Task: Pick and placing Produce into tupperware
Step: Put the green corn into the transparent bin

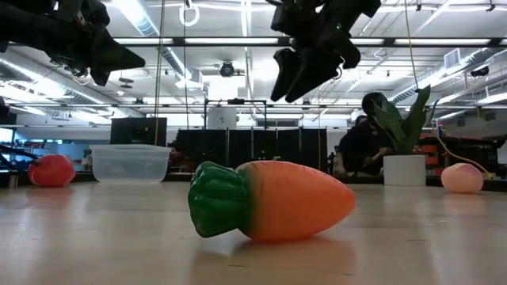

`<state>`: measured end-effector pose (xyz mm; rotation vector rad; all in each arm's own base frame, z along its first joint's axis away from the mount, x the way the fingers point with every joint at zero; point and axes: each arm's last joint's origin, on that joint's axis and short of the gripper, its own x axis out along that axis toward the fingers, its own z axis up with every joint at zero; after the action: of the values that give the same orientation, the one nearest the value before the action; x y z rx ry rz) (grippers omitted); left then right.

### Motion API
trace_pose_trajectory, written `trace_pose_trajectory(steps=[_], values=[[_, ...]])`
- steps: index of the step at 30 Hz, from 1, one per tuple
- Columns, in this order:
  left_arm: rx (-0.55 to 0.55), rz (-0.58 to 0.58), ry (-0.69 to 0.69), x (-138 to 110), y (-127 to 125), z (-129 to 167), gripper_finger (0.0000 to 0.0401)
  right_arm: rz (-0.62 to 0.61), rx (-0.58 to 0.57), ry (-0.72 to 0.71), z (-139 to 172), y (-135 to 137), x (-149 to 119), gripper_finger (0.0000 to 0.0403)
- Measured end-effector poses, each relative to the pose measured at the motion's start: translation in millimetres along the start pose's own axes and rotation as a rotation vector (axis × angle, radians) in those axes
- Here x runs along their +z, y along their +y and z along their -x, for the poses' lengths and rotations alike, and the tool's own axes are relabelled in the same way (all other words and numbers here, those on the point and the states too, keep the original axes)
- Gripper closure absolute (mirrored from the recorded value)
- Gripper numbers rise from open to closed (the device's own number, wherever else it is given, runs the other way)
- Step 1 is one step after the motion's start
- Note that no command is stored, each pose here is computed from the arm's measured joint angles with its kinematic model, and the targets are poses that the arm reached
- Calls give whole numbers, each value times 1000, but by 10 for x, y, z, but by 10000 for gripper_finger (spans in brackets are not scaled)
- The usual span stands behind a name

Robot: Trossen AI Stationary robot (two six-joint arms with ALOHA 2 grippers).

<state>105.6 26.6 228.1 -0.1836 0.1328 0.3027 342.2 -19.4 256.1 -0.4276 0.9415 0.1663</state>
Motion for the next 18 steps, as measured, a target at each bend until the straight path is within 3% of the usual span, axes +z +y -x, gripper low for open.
trace_pose_trajectory(steps=[9,14,18], values=[[4,-1,20,-20,3,0,393,54,39,57,-205,-14,-70,134],[7,-3,44,-43,7,0,377,54,32,44,-178,-18,-58,133],[2,-16,61,-50,4,-34,391,59,58,43,-180,-12,-68,133]])
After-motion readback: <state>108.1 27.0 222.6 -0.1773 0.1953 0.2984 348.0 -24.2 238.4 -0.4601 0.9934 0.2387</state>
